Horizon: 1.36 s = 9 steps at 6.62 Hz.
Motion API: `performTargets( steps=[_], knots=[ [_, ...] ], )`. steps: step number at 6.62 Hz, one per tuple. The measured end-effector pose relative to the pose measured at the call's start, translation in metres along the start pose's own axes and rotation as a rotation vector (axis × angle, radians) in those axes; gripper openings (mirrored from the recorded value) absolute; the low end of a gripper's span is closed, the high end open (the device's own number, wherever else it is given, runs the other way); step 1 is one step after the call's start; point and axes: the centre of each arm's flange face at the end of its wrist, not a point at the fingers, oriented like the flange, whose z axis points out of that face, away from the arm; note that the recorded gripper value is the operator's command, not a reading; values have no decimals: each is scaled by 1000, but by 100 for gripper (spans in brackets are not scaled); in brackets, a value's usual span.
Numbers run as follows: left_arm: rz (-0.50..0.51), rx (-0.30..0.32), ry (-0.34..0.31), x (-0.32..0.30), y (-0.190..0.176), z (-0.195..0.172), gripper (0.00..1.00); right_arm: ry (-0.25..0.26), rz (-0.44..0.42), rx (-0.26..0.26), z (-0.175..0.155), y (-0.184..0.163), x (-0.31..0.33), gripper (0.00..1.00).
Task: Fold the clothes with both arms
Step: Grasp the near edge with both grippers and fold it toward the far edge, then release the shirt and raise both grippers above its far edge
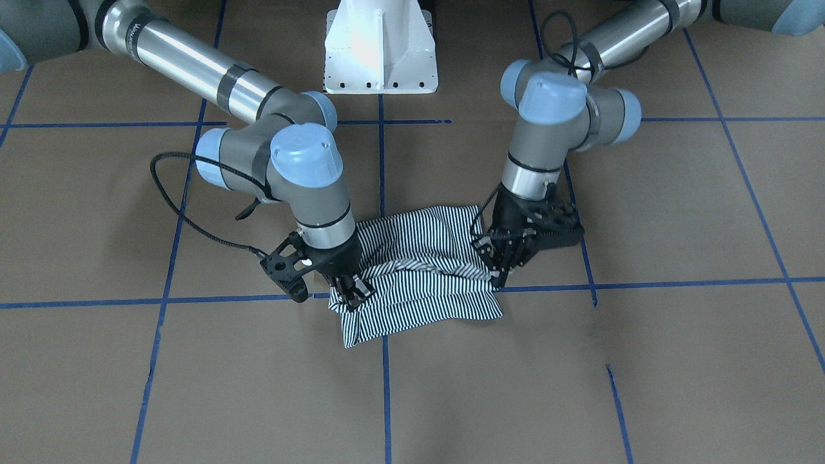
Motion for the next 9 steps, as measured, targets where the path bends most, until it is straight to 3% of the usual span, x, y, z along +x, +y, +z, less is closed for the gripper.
performTargets(
  steps=[2, 4, 6, 8, 9],
  knots=[
    [106, 46, 8, -30, -64, 17, 46, -15, -57, -40, -10, -51, -26, 100],
    [96, 13, 64, -18, -68, 1, 0, -34, -80, -71, -28, -72, -31, 100],
    [61, -115, 143, 20, -26, -17, 0, -51, -98, -86, -35, -73, -8, 100],
    [81, -324, 184, 55, 24, -44, 0, -60, -111, -94, -37, -70, 2, 100],
    [103, -407, 185, 69, 65, -38, 0, -58, -114, -95, -36, -70, 5, 100]
  ],
)
